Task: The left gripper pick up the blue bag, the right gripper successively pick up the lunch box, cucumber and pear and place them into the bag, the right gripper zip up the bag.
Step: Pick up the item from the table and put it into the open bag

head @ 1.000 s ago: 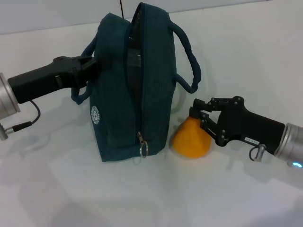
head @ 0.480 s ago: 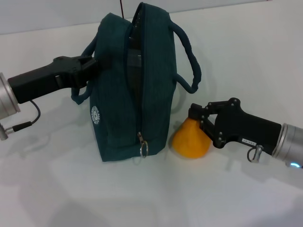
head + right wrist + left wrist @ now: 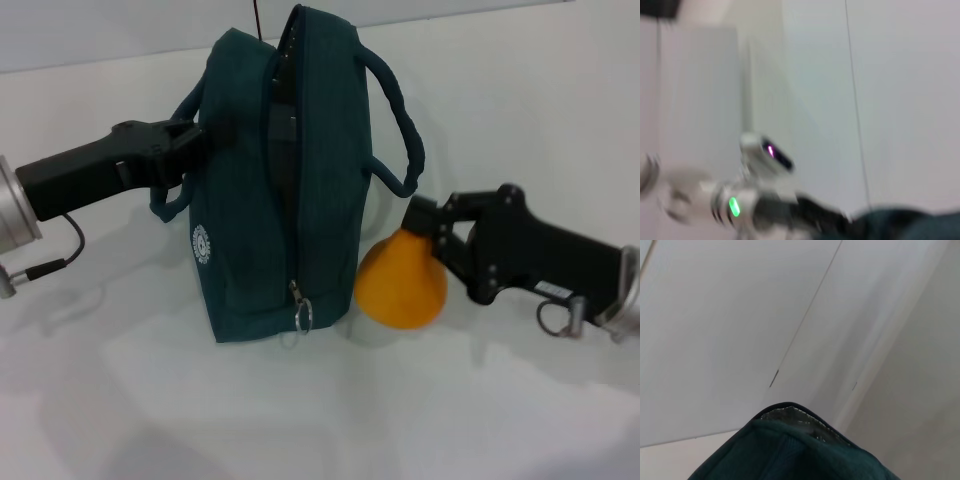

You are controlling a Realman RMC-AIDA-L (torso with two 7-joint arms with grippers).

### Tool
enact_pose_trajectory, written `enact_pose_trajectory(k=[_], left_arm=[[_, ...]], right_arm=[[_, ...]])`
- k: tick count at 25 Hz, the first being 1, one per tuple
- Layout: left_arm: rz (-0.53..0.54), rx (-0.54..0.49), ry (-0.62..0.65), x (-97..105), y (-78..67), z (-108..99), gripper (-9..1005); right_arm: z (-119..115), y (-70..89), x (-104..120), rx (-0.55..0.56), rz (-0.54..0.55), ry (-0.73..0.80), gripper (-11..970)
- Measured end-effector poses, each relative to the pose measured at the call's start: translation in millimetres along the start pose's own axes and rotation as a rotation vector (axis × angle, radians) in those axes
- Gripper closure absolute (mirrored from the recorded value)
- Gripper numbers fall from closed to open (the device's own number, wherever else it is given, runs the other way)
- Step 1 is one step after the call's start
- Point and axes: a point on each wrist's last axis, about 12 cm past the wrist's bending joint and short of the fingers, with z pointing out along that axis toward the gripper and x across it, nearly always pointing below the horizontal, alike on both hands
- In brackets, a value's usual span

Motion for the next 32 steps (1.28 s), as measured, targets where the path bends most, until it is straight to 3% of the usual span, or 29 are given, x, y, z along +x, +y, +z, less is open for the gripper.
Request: enact_pose_trajectory(k=[7, 15, 23, 32], left_arm=[[0.006, -0.003, 0.003, 0.9, 0.3, -1.0, 927], [0.017, 0.01, 0.008, 1.7, -1.3, 0.0, 927], [0.034, 0.069, 0.017, 1.4, -8.2, 2.9, 927], [0.053, 0.105, 0.002, 0.9, -12.7, 4.9, 926]], right_arm=[[4.8, -13.0, -29.4, -0.097, 0.095, -0.109, 908], [49.9, -35.1, -63.1, -0.228, 0.185, -0.2, 901], [94.0, -57.2, -84.4, -0.221, 0.187, -0.231, 894], [108.9, -70.5, -72.6, -0.111, 0.224, -0.115, 887]])
